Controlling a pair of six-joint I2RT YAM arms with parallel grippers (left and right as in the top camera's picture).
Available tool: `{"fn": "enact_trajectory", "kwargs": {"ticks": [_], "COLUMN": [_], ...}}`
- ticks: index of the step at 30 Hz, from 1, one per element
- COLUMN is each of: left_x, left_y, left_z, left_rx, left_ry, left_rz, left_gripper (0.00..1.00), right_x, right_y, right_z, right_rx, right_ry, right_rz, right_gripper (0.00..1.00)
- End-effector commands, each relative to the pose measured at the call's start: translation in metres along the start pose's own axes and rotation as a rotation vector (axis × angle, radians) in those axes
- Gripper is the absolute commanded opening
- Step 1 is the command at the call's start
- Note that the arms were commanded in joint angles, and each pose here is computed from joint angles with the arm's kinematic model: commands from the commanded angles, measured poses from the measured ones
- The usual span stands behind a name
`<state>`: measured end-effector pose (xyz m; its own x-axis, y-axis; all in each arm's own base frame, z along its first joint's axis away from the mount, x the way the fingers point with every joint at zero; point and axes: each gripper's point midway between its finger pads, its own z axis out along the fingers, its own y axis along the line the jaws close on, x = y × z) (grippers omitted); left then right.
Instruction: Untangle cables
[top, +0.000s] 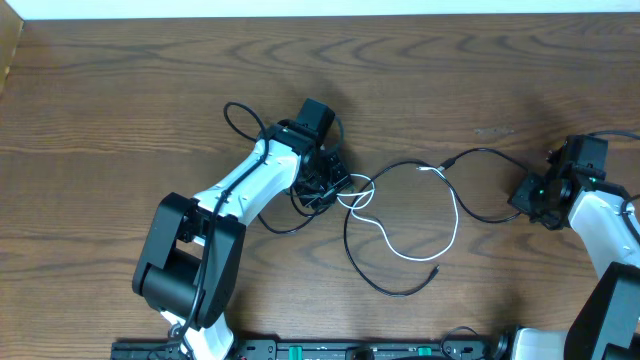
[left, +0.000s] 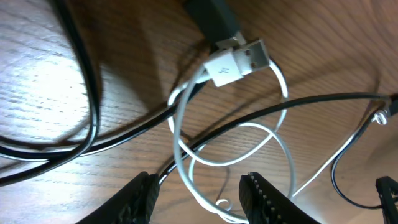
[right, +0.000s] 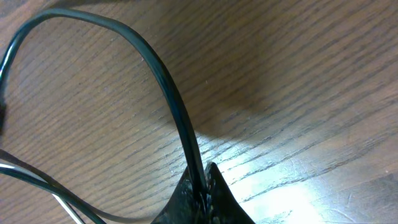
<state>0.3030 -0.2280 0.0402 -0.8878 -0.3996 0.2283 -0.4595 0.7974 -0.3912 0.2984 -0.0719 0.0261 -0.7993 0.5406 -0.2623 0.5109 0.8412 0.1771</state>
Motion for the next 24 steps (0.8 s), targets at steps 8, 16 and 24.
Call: {"fn": "enact_trajectory", "kwargs": {"ticks": [8, 16, 24], "left_x": [0.003, 0.002, -0.037], "left_y": [0.011, 0.005, -0.026], "left_z": [0.011, 0.016, -0.022], "left_rx": [-0.077, -0.102, 0.010], "left_ry": [-0.042, -0.111, -0.220], "left_rz": [-0.015, 0.048, 0.221], "left_gripper": [0.47, 0.30, 0.08], "right_x": [-0.002, -0.002, -0.001], "right_y": [0.004, 0.004, 0.002], "right_z": [-0.004, -0.004, -0.004], "right_rx": [-0.011, -0.010, -0.003], "right_ry": [-0.009, -0.008, -0.005], "right_rz": [-0.025, -0.025, -0.051], "right_gripper": [0.01, 0.01, 0.01]}}
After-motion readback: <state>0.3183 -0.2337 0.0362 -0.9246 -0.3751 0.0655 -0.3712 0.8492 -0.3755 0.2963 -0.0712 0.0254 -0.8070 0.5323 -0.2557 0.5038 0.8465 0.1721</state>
